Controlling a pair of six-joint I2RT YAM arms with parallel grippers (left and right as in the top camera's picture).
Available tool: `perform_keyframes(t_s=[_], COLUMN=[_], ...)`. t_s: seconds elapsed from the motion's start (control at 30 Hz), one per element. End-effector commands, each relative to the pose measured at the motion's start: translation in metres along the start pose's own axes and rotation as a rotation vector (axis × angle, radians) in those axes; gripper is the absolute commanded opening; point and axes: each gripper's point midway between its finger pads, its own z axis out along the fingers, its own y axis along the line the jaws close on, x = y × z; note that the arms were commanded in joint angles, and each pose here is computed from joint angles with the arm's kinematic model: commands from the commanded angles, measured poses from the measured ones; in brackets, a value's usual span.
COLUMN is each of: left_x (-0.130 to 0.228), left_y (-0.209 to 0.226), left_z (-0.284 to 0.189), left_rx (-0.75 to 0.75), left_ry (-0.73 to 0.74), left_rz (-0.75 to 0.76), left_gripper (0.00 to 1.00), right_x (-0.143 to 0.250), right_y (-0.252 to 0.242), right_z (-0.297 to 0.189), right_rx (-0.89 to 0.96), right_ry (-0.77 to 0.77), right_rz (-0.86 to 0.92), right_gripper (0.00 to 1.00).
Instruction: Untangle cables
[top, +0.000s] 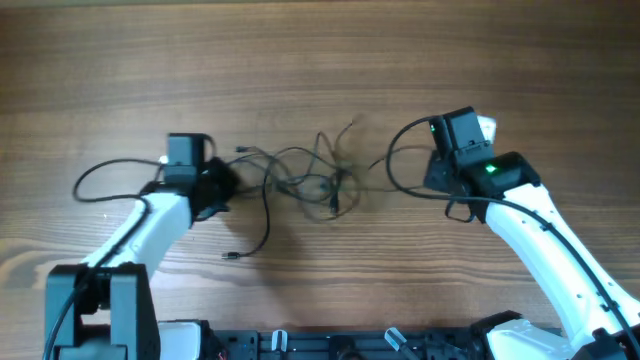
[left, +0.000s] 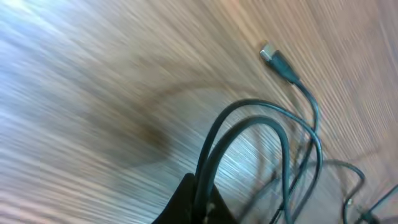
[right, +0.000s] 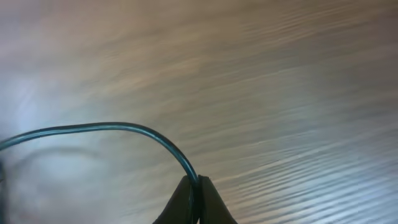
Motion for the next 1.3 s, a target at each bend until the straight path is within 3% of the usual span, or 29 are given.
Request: perform_keyframes(t_s=[0.0,0.17,0.33,0.4,0.57,0.77,0.83,0.9,0.97,1.03,1.2,1.27], left_x=[-0.008,-0.028,-0.065,-0.080,-0.086,-0.087,-0.087,-0.086,-0.084,-0.084,-0.080,-0.079], left_y=[0.008,0.030,0.081,0.106,0.118,0.124,0.124,0.122,0.117,0.117,0.118,0.119], left_z=[-0.004,-0.007,-0.022,-0.031,-0.034,-0.035,-0.035,-0.034,-0.034,-0.033,-0.033,-0.033], left_rx=[0.067,0.005,-0.071,-0.086,-0.105,-0.136,-0.137,-0.125,-0.103,-0.099,-0.108,-0.112], left_ry=[0.059,-0.012,-0.111,-0.152,-0.175,-0.193,-0.190,-0.182,-0.167,-0.164,-0.152,-0.146], left_rz=[-0.085,-0.134,-0.305,-0.393,-0.424,-0.426,-0.425,-0.426,-0.425,-0.425,-0.429,-0.430], left_gripper=[0.04,0.04,0.04,0.04,0.04,0.04,0.04,0.04,0.04,0.04,0.04,0.04], right_x=[-0.030,-0.051,-0.101,-0.149,-0.205,-0.237,-0.234,-0.201,-0.163,-0.117,-0.038,-0.019], right_y=[-0.019,-0.081,-0.126,-0.148,-0.188,-0.218,-0.188,-0.123,-0.074,-0.033,0.033,0.048], right_z=[-0.007,-0.002,-0.019,-0.058,-0.124,-0.195,-0.179,-0.137,-0.101,-0.053,0.007,0.020], right_rx=[0.055,0.213,0.059,0.008,0.154,0.286,0.135,-0.145,-0.298,-0.317,-0.286,-0.275], right_ry=[-0.105,-0.159,-0.155,-0.285,-0.550,-0.743,-0.659,-0.394,-0.163,0.039,0.315,0.383], right_rz=[0.110,0.328,0.440,0.511,0.560,0.557,0.475,0.359,0.290,0.200,0.073,0.008], right_gripper=[0.05,0.04,0.05,0.05,0.05,0.05,0.05,0.05,0.06,0.05,0.06,0.16])
